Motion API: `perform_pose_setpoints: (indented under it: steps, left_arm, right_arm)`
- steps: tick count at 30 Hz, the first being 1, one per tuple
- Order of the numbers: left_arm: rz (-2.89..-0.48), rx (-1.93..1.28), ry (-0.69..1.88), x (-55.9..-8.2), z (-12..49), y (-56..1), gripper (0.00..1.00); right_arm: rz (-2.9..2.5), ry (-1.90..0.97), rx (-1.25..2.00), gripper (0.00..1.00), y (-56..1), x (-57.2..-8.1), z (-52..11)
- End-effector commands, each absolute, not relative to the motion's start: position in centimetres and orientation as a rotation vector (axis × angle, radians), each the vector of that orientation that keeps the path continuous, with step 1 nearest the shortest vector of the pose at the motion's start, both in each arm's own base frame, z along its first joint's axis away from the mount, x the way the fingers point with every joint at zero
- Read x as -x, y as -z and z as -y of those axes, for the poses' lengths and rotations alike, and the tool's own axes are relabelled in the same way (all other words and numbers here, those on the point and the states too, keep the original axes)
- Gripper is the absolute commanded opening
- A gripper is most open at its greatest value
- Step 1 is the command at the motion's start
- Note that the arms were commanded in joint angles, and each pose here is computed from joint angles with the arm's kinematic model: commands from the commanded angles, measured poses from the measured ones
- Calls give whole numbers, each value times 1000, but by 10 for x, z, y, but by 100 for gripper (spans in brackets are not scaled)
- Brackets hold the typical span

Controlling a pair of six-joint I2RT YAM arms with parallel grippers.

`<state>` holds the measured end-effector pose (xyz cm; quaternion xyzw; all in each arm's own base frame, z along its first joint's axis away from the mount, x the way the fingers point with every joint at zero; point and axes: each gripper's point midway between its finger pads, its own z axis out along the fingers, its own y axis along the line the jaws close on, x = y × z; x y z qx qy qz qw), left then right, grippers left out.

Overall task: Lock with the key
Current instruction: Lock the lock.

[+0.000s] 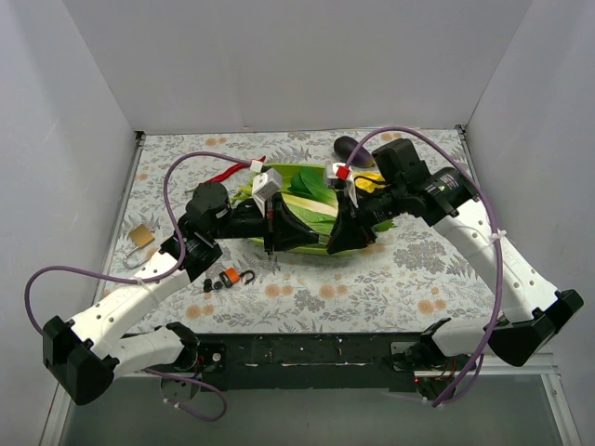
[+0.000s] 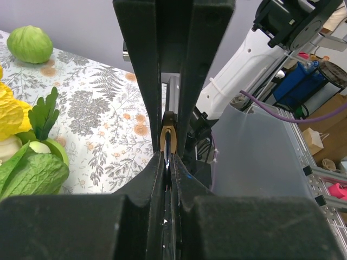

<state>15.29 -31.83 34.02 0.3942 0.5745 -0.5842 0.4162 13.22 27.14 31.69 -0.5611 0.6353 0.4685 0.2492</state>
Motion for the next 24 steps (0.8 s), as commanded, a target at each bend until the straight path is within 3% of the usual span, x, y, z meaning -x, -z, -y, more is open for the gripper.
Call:
perform_pose_setpoints:
  steps: [1,3,4,8,17,19,21,24]
  left_arm:
    - [-1567,-964,1444,-161,312,-332,0]
    - [-1569,-944,1427,-169,301,-334,0]
    - [-1573,-931,1404,-175,295,-335,0]
    - [-1539,-978,1350,-173,284,-341,0]
    - [-1503,-989,1417,-164,286,-355,0]
    - [-1495,-985,1426,-164,286,-360,0]
    - [-1490,-984,1427,-164,287,-361,0]
    - [-1492,-978,1423,-169,289,-361,0]
  right_arm:
    - [-1527,-1252,1519,30,-349,-144,-285]
    - [-1597,-1211,1486,44,-344,-152,-275]
    - [-1619,-1195,1477,46,-341,-156,-271]
    - [-1723,-1149,1418,51,-330,-170,-249]
    - [-1699,-1200,1403,50,-334,-170,-249]
    - [-1713,-1220,1390,66,-333,-169,-250]
    - [-1704,-1230,1403,77,-334,-165,-253]
    - [-1685,-1244,1430,73,-334,-157,-257]
